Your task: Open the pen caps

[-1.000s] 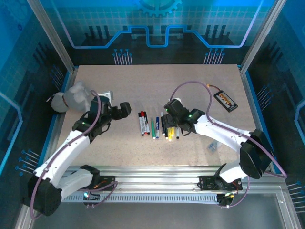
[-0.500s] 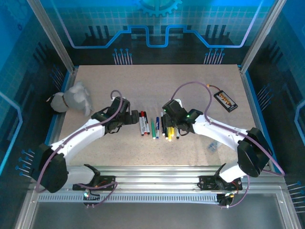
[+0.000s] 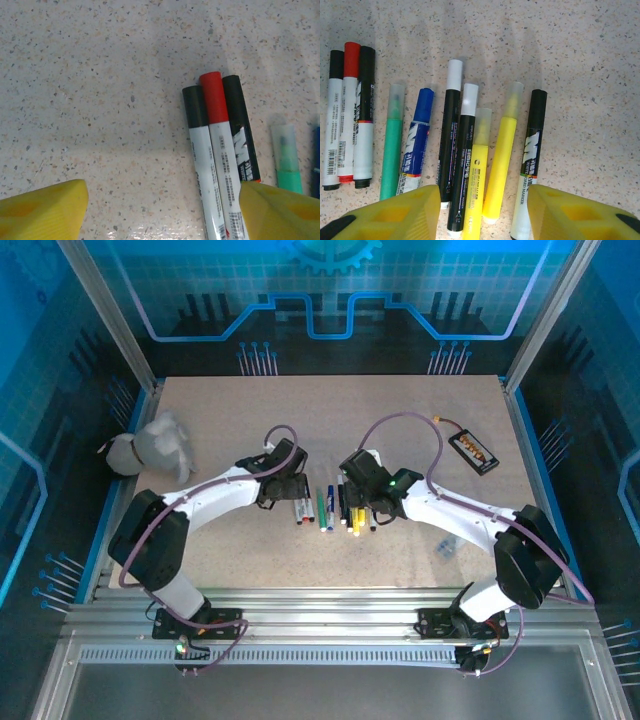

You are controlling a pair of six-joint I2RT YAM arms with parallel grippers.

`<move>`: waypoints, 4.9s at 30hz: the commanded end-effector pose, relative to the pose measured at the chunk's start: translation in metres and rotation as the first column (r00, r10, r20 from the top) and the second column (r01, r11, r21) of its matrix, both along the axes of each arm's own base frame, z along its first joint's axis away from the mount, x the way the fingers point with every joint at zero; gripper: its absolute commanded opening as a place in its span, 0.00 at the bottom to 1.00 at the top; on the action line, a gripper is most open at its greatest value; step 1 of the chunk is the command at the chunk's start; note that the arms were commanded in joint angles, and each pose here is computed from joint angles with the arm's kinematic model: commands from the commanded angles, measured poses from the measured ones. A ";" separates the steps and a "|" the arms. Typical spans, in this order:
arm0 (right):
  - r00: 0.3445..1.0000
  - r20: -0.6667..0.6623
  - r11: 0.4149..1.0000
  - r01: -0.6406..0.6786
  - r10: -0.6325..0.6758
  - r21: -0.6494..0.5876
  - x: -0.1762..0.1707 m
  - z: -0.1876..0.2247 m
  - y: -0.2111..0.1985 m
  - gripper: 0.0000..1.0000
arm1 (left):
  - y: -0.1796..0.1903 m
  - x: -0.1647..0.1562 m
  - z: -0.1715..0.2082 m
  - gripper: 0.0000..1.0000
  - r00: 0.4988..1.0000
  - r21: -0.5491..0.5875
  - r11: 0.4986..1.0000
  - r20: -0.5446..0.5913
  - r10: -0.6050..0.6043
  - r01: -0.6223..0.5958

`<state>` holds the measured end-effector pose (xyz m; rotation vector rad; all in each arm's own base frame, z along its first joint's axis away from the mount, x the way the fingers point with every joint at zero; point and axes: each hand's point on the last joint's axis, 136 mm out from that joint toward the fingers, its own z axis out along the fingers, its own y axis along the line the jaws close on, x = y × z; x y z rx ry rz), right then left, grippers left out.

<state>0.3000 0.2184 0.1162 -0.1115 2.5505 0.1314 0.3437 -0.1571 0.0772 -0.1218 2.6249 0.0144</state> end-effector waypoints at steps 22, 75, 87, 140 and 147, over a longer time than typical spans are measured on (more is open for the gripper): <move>0.999 -0.047 1.000 0.020 -0.021 -0.012 -0.009 -0.014 -0.008 0.32 | -0.004 0.020 -0.037 0.66 0.993 -0.017 0.995 -0.072 0.094 -0.095; 0.991 -0.131 1.000 -0.006 0.005 -0.006 -0.010 -0.035 0.003 0.29 | -0.004 0.027 -0.049 0.55 0.986 -0.127 0.982 -0.105 0.127 -0.140; 0.990 -0.144 1.000 -0.007 0.004 -0.014 -0.011 -0.039 0.003 0.29 | -0.006 0.025 -0.062 0.49 0.982 -0.127 0.981 -0.142 0.125 -0.144; 0.964 -0.005 0.900 -0.245 0.264 0.360 0.026 0.011 0.105 0.63 | -0.039 0.073 0.046 0.00 0.998 -0.417 0.908 -0.053 0.024 -0.044; 0.954 0.035 0.862 -0.283 0.297 0.420 0.039 0.023 0.117 0.66 | -0.051 0.066 0.060 0.00 0.999 -0.497 0.867 -0.045 0.005 -0.027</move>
